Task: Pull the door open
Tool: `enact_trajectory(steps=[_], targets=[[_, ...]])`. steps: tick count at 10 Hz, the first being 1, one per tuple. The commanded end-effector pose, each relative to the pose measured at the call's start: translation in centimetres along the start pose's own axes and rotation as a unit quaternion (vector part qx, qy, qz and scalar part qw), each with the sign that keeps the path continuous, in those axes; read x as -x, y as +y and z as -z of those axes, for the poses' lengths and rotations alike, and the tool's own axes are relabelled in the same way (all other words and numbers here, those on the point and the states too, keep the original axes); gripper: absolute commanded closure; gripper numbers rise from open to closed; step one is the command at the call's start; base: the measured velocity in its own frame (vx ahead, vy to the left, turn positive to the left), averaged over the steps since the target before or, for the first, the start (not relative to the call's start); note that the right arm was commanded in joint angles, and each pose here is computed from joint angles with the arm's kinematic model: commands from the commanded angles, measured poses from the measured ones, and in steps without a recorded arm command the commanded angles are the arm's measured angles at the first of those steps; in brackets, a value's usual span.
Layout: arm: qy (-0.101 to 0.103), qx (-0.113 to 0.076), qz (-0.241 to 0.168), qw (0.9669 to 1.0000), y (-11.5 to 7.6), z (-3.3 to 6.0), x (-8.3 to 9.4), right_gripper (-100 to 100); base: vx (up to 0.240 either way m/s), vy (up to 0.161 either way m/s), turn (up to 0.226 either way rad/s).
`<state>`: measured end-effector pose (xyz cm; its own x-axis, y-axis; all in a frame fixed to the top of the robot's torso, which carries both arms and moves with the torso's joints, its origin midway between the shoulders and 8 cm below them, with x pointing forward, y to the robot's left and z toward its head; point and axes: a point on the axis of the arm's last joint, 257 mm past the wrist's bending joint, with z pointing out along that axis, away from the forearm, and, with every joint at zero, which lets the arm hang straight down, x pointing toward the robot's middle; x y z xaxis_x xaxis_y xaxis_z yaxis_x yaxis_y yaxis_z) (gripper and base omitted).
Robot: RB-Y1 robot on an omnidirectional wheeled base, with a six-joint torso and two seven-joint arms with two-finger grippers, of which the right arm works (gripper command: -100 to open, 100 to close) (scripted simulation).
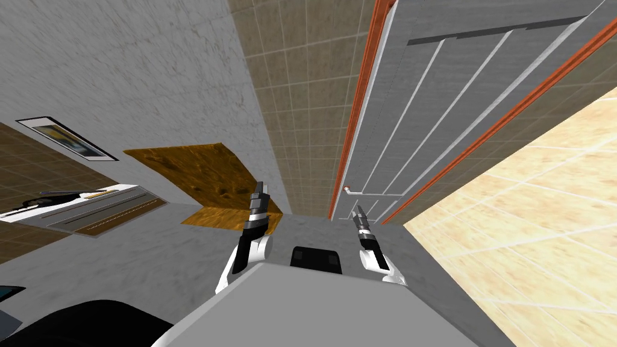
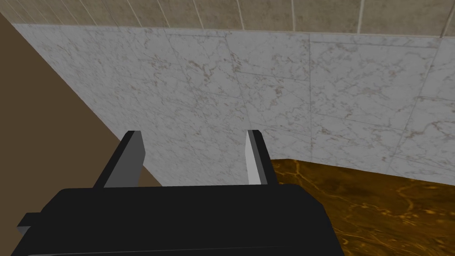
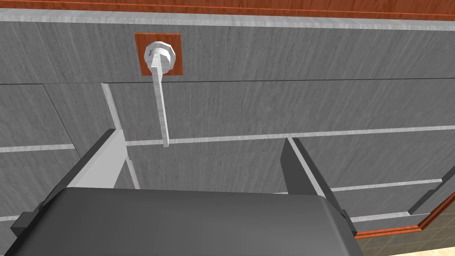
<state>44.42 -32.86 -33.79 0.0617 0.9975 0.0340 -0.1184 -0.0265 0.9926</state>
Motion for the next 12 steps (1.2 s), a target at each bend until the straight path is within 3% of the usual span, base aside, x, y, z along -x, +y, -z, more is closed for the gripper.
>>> enact_trajectory(steps=[1, 5, 12], targets=[[-0.001, -0.008, 0.002, 1.0, -0.8, 0.12, 0.3, -100, 0.086, -0.081, 0.058], [-0.003, -0.032, 0.009, 0.9994, -3.1, 0.56, 1.3, -100, 0.099, -0.081, 0.062], [-0.006, -0.053, 0.016, 0.9984, -4.9, 1.02, 2.3, -100, 0.075, -0.062, 0.042]])
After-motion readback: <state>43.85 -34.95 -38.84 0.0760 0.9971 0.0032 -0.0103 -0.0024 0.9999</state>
